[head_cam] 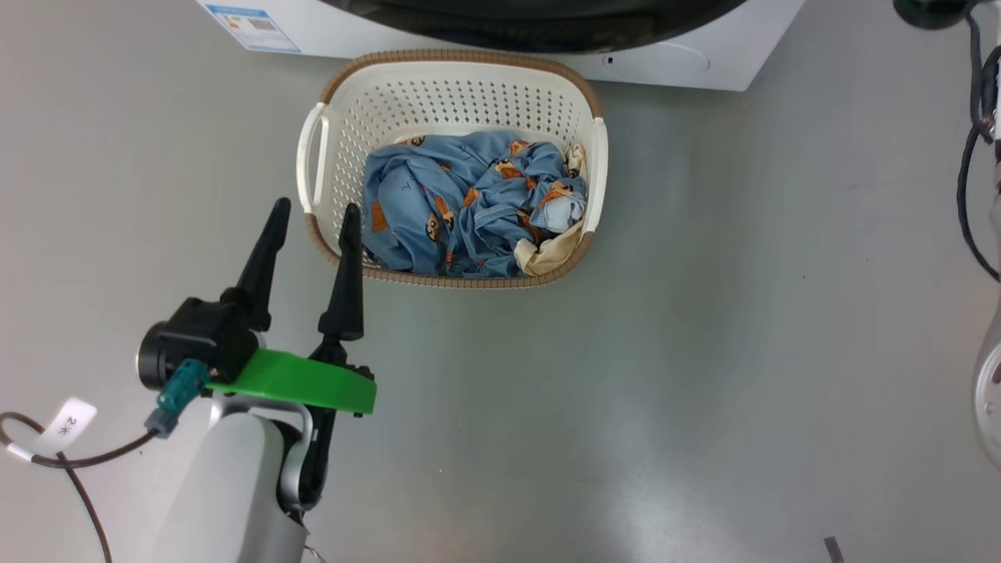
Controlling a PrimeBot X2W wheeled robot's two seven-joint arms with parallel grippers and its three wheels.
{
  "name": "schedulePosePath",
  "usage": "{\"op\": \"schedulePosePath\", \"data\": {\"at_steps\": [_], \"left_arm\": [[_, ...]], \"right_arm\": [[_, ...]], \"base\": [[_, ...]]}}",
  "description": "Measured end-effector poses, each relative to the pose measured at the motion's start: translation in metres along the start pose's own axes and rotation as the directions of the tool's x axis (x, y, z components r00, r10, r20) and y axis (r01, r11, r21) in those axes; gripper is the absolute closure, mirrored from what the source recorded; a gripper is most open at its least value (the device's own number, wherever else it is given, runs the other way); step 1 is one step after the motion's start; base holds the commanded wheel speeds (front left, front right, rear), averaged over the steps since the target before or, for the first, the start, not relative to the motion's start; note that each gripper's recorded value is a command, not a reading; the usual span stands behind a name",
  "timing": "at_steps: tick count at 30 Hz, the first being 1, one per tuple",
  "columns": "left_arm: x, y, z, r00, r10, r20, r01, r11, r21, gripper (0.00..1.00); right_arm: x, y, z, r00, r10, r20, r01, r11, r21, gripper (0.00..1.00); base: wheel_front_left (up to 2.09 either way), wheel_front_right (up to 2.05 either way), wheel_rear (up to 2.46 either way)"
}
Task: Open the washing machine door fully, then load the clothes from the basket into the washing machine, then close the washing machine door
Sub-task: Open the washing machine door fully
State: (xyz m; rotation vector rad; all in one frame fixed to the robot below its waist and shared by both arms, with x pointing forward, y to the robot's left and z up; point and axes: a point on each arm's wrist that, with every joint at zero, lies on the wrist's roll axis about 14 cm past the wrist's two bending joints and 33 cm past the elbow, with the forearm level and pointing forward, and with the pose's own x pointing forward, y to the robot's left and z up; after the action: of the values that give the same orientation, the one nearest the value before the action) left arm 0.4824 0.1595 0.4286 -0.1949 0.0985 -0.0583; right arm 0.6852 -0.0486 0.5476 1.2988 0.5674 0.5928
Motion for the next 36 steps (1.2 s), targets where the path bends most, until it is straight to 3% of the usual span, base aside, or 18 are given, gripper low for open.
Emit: {"op": "schedulePosePath", "data": {"at_steps": [20,25,36], "left_arm": [[-0.021,-0.003,0.017,1.0,0.009,0.028,-0.009,1.0,-0.006,0.0],[-0.026,-0.005,0.02,0.999,0.007,0.034,-0.006,1.0,-0.01,0.0],[-0.042,-0.008,0.026,0.999,0.008,0.042,-0.007,1.0,-0.012,0.0]], "right_arm": [[-0.042,-0.005,-0.067,0.986,0.034,-0.163,-0.035,0.999,-0.002,1.0],[-0.056,-0.004,-0.084,0.979,0.024,-0.204,-0.034,0.998,-0.044,1.0],[-0.07,0.005,-0.148,0.95,0.076,-0.302,-0.081,0.997,-0.005,1.0]], "base": [[0.0,0.0,0.0],[0.0,0.0,0.0],[0.0,0.0,0.0]]}}
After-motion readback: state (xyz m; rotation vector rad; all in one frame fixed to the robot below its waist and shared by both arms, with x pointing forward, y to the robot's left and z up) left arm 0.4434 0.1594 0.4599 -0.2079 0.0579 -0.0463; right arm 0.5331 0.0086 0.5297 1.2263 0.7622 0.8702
